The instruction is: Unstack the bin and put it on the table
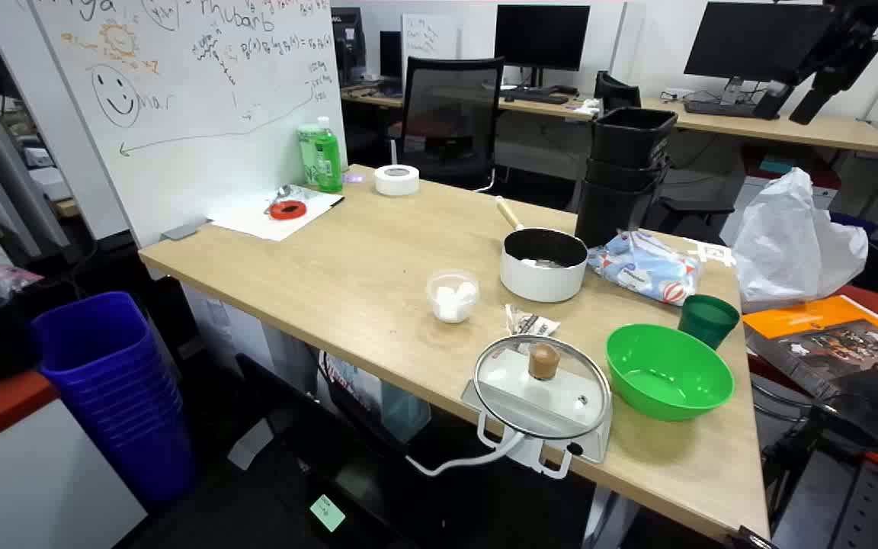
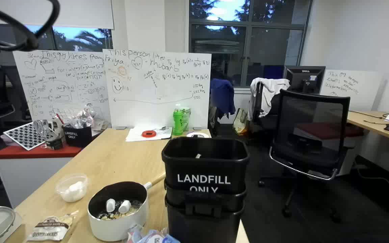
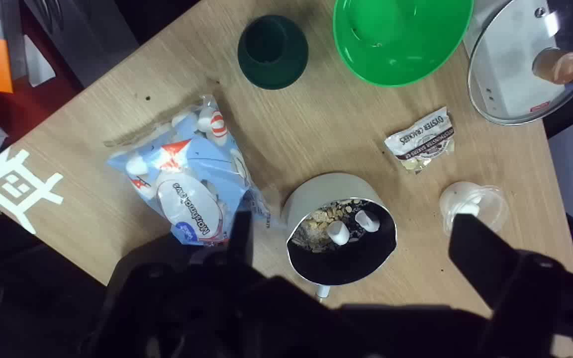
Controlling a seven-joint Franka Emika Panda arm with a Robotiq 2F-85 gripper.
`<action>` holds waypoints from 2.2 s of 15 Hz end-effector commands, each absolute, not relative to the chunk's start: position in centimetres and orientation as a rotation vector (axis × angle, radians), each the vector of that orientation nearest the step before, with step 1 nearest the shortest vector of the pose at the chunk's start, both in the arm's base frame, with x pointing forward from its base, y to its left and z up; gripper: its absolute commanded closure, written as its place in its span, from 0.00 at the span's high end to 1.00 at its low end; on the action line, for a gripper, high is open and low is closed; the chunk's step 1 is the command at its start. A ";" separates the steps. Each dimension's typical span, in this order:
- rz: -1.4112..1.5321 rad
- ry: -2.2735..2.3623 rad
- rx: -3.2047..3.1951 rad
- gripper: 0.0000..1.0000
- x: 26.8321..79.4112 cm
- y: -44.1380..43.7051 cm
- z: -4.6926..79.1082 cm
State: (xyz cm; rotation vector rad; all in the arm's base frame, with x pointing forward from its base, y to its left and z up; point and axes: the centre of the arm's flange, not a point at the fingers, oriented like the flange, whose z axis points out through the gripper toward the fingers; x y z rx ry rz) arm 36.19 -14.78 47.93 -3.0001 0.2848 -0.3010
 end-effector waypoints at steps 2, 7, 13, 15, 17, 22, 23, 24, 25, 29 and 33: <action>-0.301 0.285 -3.000 1.00 36.2 -14.8 47.9; -0.301 0.285 -3.000 1.00 36.2 -14.8 47.9; -0.301 0.285 -3.000 1.00 36.2 -14.8 47.9; -0.301 0.285 -3.000 1.00 36.2 -14.8 47.9; -0.301 0.285 -3.000 1.00 36.2 -14.8 47.9; -0.330 0.344 -2.979 1.00 37.0 -14.5 47.8; -0.335 0.407 -2.959 1.00 37.6 -14.3 47.6; -0.385 0.488 -2.941 1.00 38.3 -14.1 47.5; -0.418 0.551 -2.916 1.00 38.9 -13.9 47.5; -0.608 0.858 -2.849 1.00 43.0 -13.2 47.2; -0.735 1.160 -2.788 1.00 47.5 -14.1 46.7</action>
